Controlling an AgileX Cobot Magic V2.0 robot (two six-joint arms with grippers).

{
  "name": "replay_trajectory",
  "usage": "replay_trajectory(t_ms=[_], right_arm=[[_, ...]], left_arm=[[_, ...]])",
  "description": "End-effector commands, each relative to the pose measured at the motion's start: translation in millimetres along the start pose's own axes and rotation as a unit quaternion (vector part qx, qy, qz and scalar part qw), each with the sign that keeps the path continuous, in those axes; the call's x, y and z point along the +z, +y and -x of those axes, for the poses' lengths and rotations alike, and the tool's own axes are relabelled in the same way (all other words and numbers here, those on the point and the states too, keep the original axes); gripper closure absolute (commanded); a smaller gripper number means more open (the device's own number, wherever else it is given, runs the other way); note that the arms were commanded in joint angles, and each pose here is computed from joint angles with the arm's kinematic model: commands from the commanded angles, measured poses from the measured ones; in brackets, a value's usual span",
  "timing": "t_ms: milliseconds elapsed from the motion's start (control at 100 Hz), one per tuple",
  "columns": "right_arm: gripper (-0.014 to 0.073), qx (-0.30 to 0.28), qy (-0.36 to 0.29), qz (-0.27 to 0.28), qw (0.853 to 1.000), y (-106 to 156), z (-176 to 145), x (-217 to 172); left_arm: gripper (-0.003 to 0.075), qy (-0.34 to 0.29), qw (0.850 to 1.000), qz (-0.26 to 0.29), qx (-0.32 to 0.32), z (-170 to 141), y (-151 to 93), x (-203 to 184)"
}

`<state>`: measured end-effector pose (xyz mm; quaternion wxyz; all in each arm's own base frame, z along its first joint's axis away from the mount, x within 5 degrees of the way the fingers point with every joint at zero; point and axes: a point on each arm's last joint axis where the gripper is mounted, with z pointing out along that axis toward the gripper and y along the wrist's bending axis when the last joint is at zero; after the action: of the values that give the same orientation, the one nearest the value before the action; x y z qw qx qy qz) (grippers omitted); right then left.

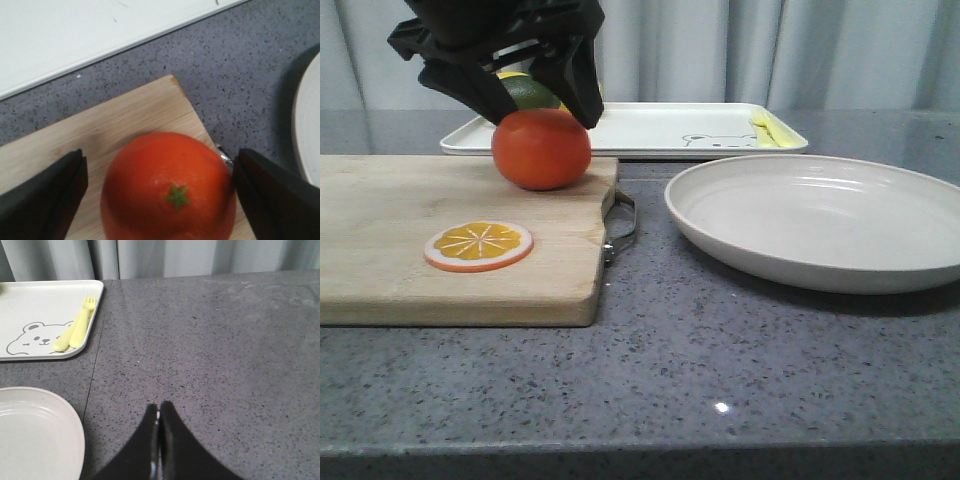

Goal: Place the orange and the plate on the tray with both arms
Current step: 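Lower the left gripper onto the orange and close around it, then lift the orange with the left gripper and lower it onto the plate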

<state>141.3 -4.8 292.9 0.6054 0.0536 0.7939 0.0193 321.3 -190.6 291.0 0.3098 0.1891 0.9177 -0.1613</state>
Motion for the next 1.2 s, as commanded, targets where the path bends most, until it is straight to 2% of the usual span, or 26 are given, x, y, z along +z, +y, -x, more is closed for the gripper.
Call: replay_trajectory(t_ms=[0, 250, 560, 700, 920, 1190], right_arm=[[0.0654, 0.000, -0.053, 0.008, 0.999, 3, 19, -1], [0.0654, 0.000, -0.053, 0.008, 0.999, 3, 19, -1], [0.0654, 0.000, -0.053, 0.008, 0.999, 3, 19, -1], [0.0654, 0.000, -0.052, 0.008, 0.999, 3, 19, -1], [0.0654, 0.000, -0.051, 0.008, 0.999, 3, 19, -1], [0.0654, 0.000, -0.051, 0.008, 0.999, 3, 19, -1]], left_arm=[[0.0175, -0.052, 0.999, -0.009, 0.000, 15, -6, -22], [0.0253, -0.054, 0.999, -0.008, 0.001, 15, -6, -22], [0.0473, -0.056, 0.998, -0.009, 0.001, 16, -6, -23], [0.0492, -0.069, 0.997, -0.017, 0.007, 26, -13, -31], [0.0492, -0.102, 0.992, -0.060, 0.046, 40, -56, -46], [0.0491, -0.087, 0.985, -0.112, 0.097, 37, -114, -27]])
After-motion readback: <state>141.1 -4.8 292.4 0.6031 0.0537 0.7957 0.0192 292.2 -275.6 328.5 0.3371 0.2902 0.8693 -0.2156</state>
